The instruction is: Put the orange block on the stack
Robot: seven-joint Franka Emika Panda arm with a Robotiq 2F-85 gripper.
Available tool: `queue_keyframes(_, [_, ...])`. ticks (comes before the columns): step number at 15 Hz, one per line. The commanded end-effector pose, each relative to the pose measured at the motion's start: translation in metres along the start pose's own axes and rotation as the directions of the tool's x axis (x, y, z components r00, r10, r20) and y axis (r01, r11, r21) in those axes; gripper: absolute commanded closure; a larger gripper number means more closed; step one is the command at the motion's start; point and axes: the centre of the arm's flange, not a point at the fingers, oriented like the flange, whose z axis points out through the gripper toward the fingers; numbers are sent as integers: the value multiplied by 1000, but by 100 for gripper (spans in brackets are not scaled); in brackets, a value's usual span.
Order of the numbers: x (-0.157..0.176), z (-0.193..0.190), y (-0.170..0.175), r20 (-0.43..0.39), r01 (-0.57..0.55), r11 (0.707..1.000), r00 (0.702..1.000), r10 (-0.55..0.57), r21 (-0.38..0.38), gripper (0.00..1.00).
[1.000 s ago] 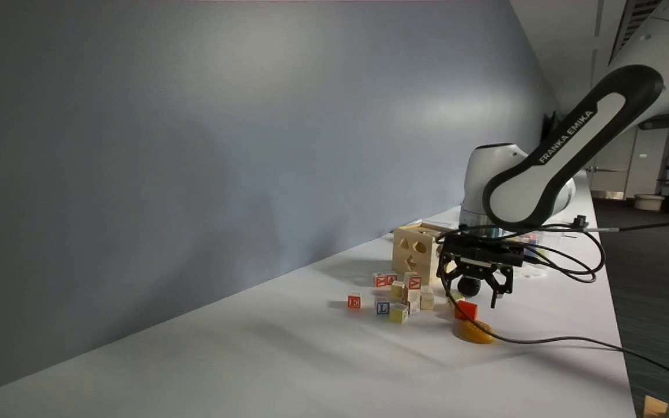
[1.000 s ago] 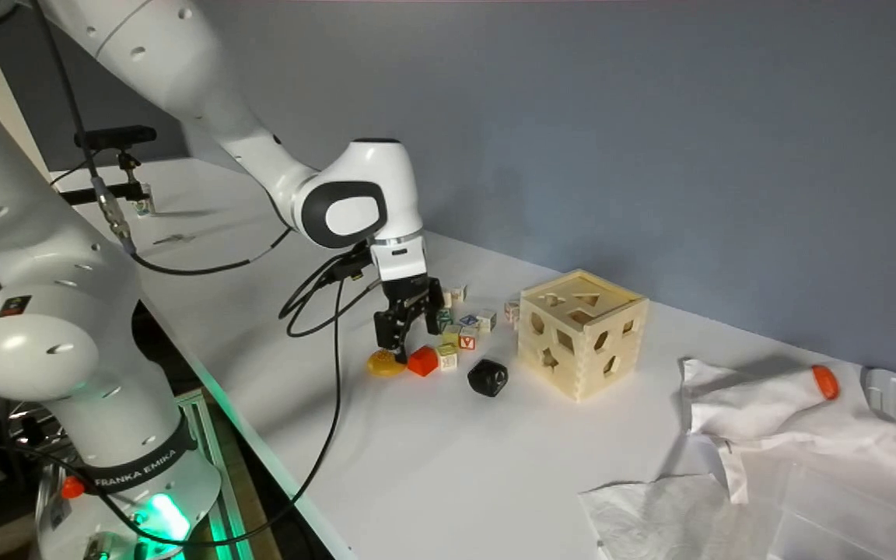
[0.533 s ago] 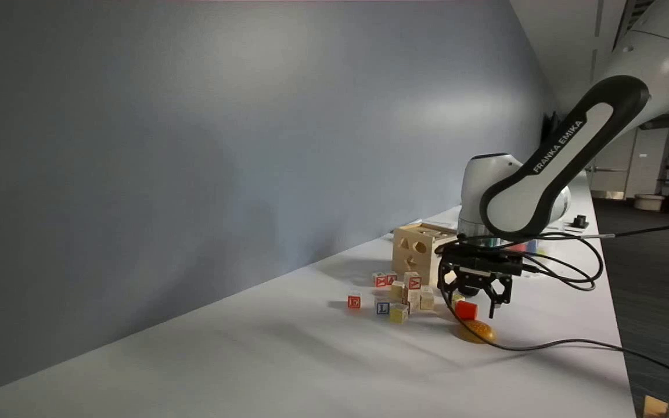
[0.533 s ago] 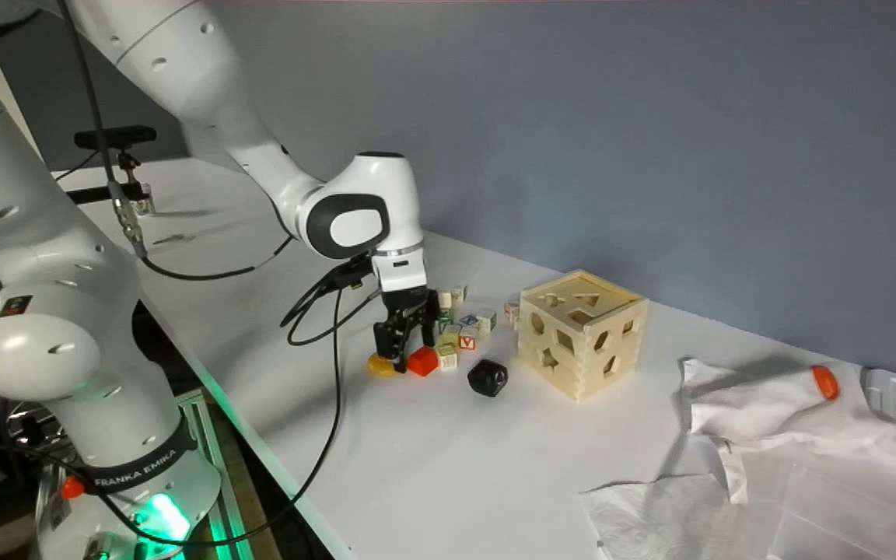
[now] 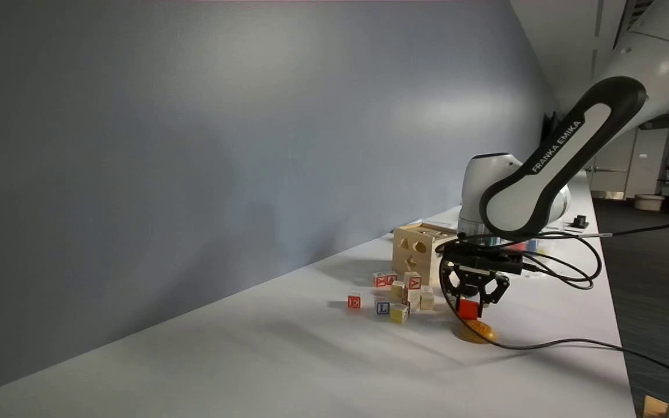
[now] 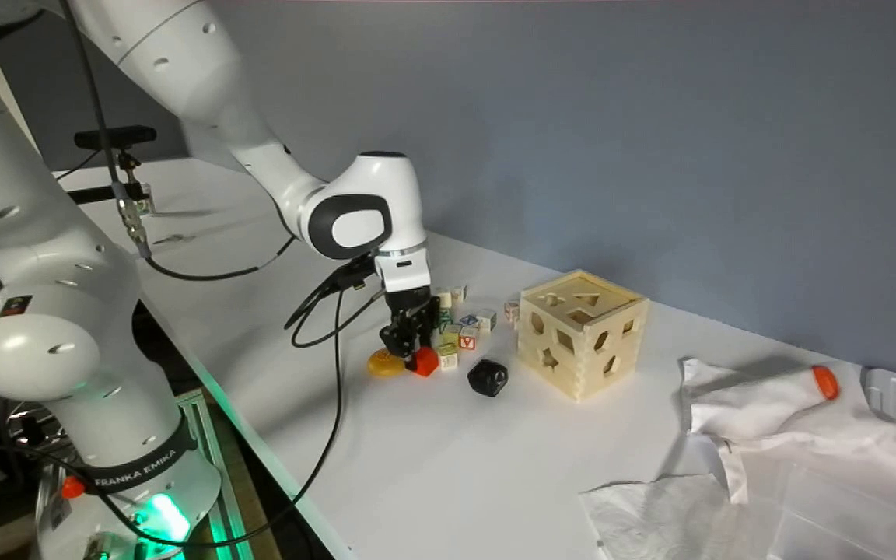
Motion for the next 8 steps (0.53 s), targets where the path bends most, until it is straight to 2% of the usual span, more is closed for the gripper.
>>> queue_keyframes(1, [-1,-29,6,8,44,999,999,-44,29,81])
queue_keyframes(4, [-5,-58,10,42,126,992,991,-127,26,81])
queue_keyframes(6, [-10,-80,9,73,252,967,964,-254,33,81])
queue_keyframes(8, [-13,-102,0,62,344,938,936,-346,50,81])
